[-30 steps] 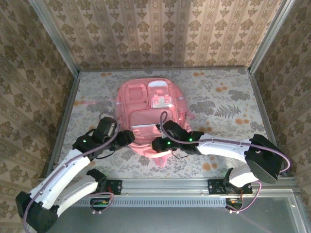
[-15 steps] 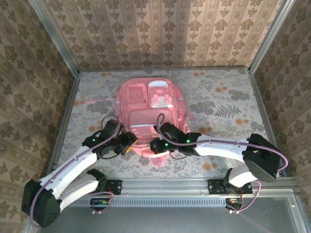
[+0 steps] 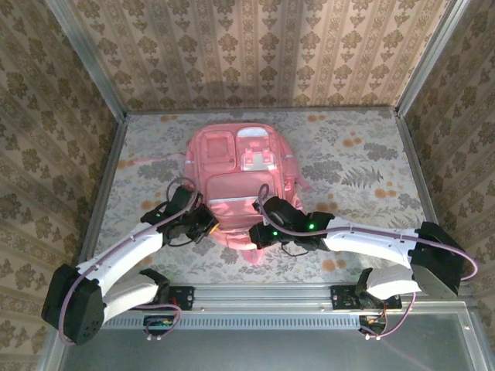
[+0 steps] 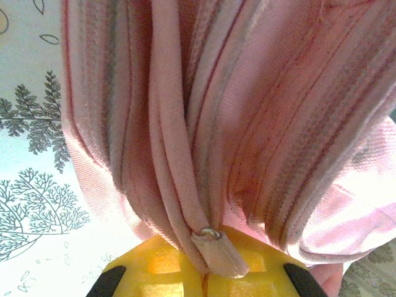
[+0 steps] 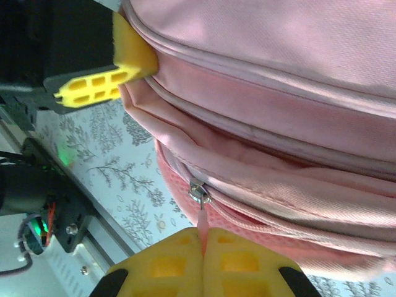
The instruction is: Pack books, pencil case, and school supplies into a backpack
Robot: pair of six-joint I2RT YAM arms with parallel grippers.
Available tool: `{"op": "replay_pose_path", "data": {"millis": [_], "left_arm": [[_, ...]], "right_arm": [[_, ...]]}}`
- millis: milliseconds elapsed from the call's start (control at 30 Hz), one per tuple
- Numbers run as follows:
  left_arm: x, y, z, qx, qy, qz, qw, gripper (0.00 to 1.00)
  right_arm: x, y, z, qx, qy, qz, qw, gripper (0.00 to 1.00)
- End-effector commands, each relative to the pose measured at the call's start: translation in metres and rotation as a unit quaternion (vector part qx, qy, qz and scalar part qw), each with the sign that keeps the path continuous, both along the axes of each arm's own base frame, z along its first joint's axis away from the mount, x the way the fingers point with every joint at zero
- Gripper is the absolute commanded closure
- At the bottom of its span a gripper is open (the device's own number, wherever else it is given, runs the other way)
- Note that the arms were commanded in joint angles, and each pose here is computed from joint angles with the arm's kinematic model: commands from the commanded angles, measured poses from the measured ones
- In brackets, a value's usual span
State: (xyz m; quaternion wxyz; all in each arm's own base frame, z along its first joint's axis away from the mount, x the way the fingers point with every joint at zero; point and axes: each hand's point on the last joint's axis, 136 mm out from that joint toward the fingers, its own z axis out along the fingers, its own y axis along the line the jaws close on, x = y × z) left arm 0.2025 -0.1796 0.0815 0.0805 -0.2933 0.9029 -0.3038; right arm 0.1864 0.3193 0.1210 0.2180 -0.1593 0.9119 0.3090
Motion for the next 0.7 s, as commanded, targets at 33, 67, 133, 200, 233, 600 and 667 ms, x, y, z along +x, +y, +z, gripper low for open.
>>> {"op": "replay_pose_path", "data": {"millis": [33, 67, 133, 200, 233, 600, 667], "left_arm": [[0.018, 0.007, 0.016, -0.003, -0.04, 0.02, 0.999, 1.0], [0.018, 0.008, 0.017, -0.003, -0.04, 0.022, 0.999, 1.0], [0.02, 0.012, 0.02, -0.004, -0.043, 0.029, 0.999, 1.0], [0.021, 0.015, 0.023, -0.007, -0.048, 0.033, 0.998, 1.0], [0.021, 0.017, 0.024, -0.008, -0.049, 0.035, 0.998, 1.0], [0.025, 0.028, 0.043, -0.013, -0.065, 0.044, 0.997, 1.0], [0.025, 0.031, 0.046, -0.011, -0.066, 0.046, 0.997, 1.0]], "right_arm": [[-0.001, -0.025, -0.004, -0.044, -0.028, -0.007, 0.999, 1.0], [-0.001, -0.029, -0.004, -0.05, -0.031, -0.008, 0.998, 1.0], [-0.002, -0.038, -0.005, -0.06, -0.038, -0.014, 0.997, 1.0], [-0.003, -0.048, -0.008, -0.071, -0.045, -0.019, 0.996, 1.0], [-0.003, -0.053, -0.008, -0.077, -0.049, -0.023, 0.996, 1.0], [0.007, -0.096, -0.02, -0.101, -0.064, -0.075, 0.99, 1.0], [0.011, -0.103, -0.021, -0.104, -0.067, -0.083, 0.989, 1.0]]}}
